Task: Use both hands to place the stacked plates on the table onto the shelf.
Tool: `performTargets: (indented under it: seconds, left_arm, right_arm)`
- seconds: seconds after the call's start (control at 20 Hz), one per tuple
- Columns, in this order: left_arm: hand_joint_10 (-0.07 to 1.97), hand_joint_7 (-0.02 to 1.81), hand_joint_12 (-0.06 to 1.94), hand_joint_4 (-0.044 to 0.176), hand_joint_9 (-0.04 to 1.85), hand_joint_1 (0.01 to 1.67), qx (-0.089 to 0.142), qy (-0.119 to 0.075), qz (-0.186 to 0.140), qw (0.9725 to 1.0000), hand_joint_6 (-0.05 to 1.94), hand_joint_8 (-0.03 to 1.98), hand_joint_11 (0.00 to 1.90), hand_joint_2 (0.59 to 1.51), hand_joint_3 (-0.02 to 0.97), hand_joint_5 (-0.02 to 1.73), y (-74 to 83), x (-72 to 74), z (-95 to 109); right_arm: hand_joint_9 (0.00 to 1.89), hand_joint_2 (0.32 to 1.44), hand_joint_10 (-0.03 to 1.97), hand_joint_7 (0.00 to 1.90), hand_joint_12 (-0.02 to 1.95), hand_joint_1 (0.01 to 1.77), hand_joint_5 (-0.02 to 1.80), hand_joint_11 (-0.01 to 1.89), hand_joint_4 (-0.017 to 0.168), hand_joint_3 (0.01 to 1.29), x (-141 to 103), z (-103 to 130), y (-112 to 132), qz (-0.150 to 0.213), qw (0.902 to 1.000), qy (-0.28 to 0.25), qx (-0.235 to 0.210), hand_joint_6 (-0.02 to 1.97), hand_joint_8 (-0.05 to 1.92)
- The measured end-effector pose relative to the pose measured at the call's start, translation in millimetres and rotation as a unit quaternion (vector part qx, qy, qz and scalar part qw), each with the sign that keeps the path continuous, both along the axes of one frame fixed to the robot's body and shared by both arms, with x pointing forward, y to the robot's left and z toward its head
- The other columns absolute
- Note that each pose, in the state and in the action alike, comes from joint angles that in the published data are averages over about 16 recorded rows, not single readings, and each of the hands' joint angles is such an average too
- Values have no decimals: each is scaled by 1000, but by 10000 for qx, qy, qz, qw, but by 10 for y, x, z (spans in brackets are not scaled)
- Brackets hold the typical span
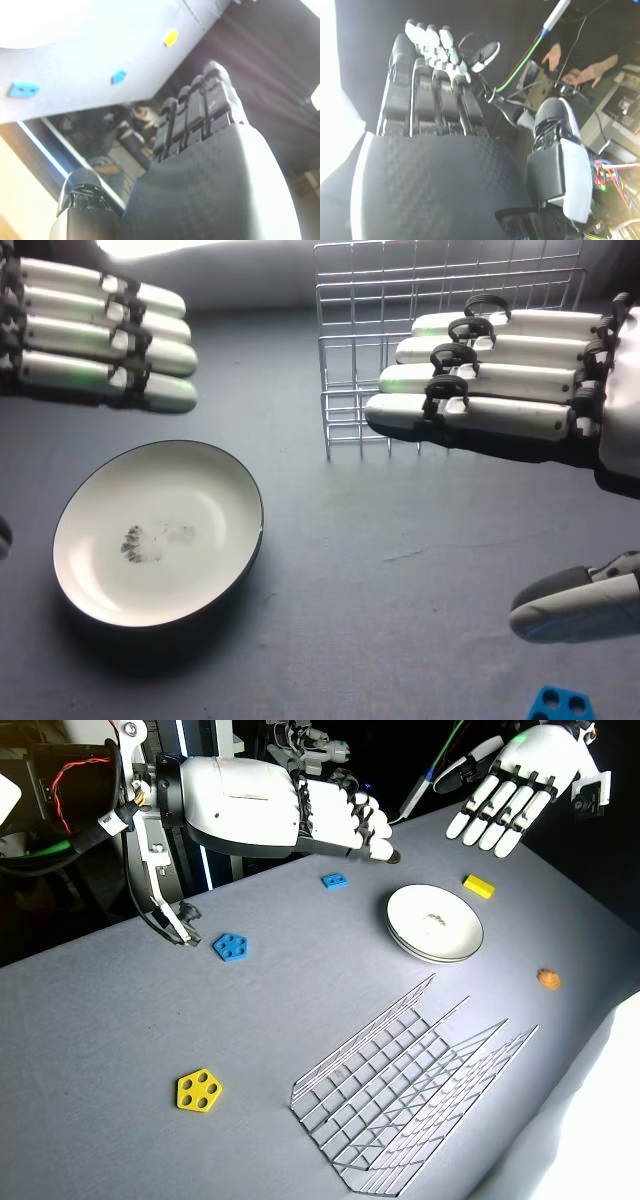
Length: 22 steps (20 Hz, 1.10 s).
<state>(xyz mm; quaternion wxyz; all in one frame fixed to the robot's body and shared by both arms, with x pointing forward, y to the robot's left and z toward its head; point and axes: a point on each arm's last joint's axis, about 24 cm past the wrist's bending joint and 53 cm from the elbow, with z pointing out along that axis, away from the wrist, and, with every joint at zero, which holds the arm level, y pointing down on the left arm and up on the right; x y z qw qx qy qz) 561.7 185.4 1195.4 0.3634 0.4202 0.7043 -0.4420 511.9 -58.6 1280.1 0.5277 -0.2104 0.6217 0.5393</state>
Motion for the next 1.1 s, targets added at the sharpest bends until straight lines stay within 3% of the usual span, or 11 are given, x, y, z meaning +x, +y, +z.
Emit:
performTargets:
  seconds: [0.15, 0.3, 0.7, 1.1]
  left_arm:
    - [41, 73, 35, 7, 71, 18, 163, 14, -67, 9998, 54, 49, 83, 1053, 33, 84, 23, -9, -96]
    - [9, 16, -6, 8, 15, 18, 358, 59, -102, 9993, -2, -6, 16, 1049, 31, 23, 72, 4, -228]
    - [8, 19, -12, 7, 19, 18, 812, 186, -145, 9964, -8, -13, 16, 1039, 21, 22, 252, 61, -633]
    - [8, 15, -9, 5, 15, 19, 1086, 414, -113, 9932, -8, -13, 16, 1039, 17, 22, 452, 67, -1031]
  right_arm:
    - [115, 1115, 98, 104, 75, 32, 95, 173, 0, 23, -15, -9, 11, 35, 10000, -19, -18, 111, 92]
    - [13, 1112, 11, 19, -3, 32, 19, 29, 0, 17, -31, -15, 18, 70, 10000, -39, -33, 21, 10]
    - [16, 1060, 7, 22, -9, 174, 21, 21, 1, 17, -68, -30, 34, 151, 9998, -74, -59, 19, 10]
    - [13, 1003, 6, 22, -8, 658, 17, 22, 2, 17, -81, -32, 44, 180, 9998, -83, -55, 19, 9]
